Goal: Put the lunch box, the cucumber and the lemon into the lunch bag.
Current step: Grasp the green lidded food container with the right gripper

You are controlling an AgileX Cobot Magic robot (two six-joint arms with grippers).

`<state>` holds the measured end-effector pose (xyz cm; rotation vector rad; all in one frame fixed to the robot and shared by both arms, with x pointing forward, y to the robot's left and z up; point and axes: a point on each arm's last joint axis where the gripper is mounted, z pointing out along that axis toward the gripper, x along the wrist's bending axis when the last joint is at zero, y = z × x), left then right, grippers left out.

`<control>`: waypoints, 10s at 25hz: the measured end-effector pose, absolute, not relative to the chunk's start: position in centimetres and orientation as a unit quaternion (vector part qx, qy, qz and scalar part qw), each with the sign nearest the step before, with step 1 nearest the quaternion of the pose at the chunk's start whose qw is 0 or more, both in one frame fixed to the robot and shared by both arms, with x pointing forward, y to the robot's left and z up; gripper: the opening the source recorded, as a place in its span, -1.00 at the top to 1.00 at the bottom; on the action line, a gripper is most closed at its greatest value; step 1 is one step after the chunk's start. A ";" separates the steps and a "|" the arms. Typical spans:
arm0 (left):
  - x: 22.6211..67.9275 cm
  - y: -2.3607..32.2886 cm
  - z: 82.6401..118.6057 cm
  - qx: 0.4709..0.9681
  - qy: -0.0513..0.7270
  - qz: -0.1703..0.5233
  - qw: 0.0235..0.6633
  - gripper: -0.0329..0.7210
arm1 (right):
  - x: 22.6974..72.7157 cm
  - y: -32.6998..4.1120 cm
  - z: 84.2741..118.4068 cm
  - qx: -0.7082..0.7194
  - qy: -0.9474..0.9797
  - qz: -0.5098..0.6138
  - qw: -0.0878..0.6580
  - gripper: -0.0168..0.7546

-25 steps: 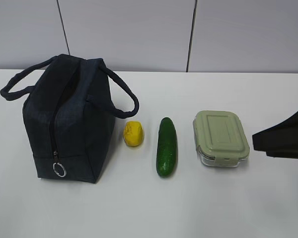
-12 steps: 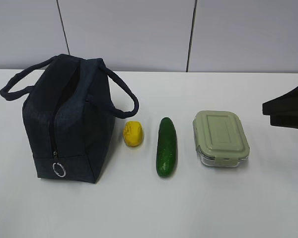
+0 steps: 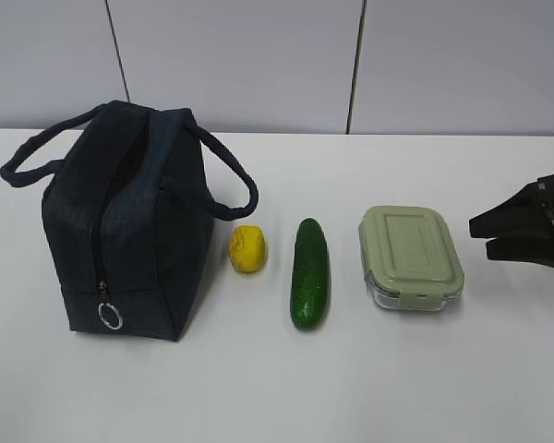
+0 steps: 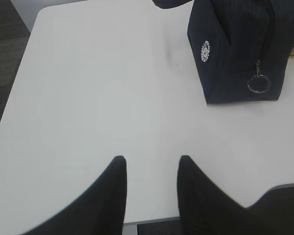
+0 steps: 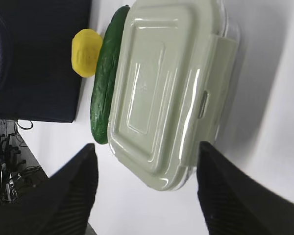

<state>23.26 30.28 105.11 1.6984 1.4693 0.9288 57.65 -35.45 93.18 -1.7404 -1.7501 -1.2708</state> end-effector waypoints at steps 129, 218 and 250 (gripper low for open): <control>23.3 30.3 105.1 0.655 0.567 0.358 0.348 0.28 | 63.6 -31.5 84.9 -0.574 -0.625 -0.458 0.264 -0.56; 59.9 21.6 105.4 0.817 0.556 -0.026 0.150 0.08 | 63.6 -31.4 85.2 -0.573 -0.614 -0.460 0.287 -0.01; 61.5 21.6 107.5 0.823 0.551 0.067 0.116 0.89 | 63.6 -31.4 85.2 -0.574 -0.614 -0.460 0.288 -0.01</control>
